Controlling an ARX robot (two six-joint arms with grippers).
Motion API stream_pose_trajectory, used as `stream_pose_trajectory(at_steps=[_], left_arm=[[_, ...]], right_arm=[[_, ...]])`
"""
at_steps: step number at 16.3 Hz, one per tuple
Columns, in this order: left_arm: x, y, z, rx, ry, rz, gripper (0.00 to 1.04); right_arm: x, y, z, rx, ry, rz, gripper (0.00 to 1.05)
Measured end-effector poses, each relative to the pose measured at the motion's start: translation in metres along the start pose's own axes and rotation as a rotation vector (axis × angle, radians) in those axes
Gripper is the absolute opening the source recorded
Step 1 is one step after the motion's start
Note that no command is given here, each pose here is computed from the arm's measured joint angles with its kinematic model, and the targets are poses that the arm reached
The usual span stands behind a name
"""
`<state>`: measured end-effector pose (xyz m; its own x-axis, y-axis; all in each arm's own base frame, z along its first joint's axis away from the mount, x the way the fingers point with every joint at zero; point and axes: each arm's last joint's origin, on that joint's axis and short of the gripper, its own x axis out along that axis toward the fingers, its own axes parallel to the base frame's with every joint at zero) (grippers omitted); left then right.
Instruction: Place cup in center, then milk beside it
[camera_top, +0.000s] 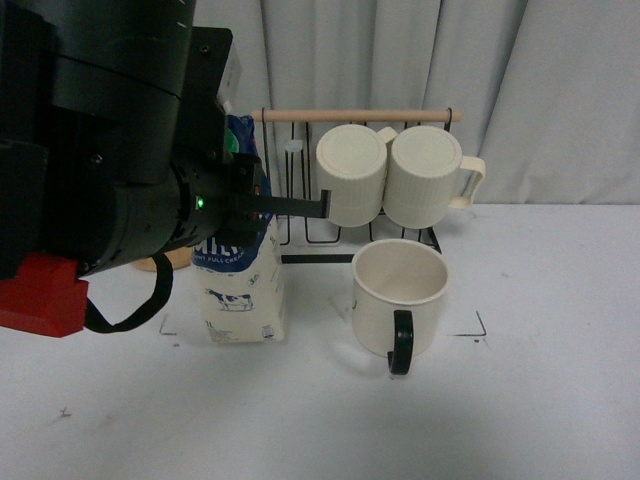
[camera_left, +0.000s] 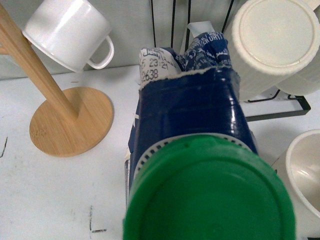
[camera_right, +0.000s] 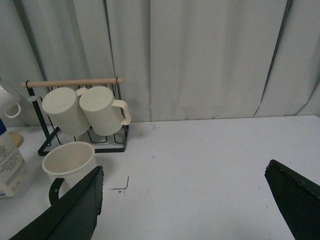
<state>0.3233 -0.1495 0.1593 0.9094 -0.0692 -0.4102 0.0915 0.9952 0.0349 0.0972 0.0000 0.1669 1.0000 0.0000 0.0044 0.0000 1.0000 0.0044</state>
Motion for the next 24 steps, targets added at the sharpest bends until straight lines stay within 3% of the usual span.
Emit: stream_pose_trajectory(at_steps=[17,21,24], left_arm=[[0.007,-0.039,-0.012,0.019,0.025,-0.07,0.08],[0.004,-0.044,-0.003,-0.005,0.023,-0.097,0.5],[-0.017,-0.034,0.008,-0.077,0.023,-0.129,0.83]], right_arm=[[0.0,0.0,0.0,0.0,0.0,0.0,0.98],[0.0,0.0,0.0,0.0,0.0,0.0,0.98],[0.0,0.0,0.0,0.0,0.0,0.0,0.98]])
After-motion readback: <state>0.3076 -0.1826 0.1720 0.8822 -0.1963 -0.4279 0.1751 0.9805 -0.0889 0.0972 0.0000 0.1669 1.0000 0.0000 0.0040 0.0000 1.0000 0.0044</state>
